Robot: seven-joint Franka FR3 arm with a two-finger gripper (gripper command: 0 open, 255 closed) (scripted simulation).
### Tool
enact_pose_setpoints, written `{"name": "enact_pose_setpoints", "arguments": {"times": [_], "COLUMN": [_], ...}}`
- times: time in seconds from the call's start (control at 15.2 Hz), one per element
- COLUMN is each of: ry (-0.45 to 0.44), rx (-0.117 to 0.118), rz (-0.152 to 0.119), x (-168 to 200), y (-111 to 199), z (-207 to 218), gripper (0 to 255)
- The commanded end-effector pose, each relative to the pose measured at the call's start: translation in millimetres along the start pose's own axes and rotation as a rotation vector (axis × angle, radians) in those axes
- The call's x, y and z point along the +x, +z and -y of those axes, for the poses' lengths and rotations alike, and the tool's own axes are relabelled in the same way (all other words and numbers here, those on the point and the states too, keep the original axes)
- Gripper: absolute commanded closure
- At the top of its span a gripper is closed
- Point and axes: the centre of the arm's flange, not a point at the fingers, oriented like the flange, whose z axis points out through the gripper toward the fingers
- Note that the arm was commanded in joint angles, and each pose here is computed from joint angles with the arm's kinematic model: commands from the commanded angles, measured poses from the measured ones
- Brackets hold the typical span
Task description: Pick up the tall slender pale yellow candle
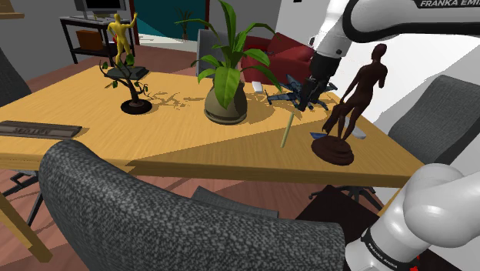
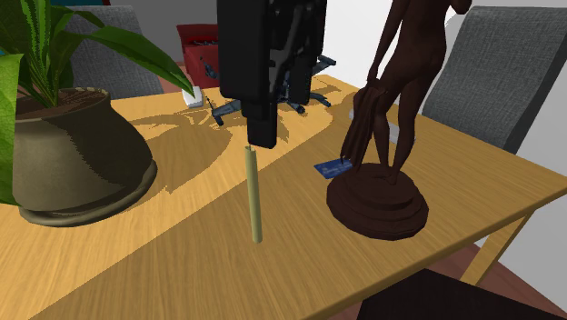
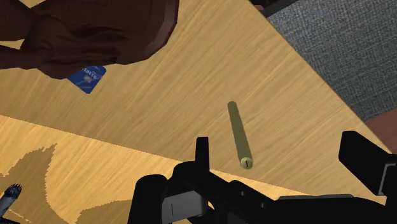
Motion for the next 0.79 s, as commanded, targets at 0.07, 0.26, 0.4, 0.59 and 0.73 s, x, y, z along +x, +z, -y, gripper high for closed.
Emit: {"name": "enact_pose_setpoints", "arguments": {"times": [0.07,0.26,0.4,0.59,0.73], "ry": [0.009,0.012,0.012,0.012,0.012], "rx": [0.015,0.021,0.021,0.021,0.021], "rz": [-0.029,-0.038,-0.038,-0.038,-0.038], "x": [29.3,39.1,38.6,37.9,37.4], "y": [21.8,34.1,44.7,60.5,68.8], "z": [-10.3,-12.6,-12.3,-11.9,-11.7], "gripper": [0,0,0,0,0]}}
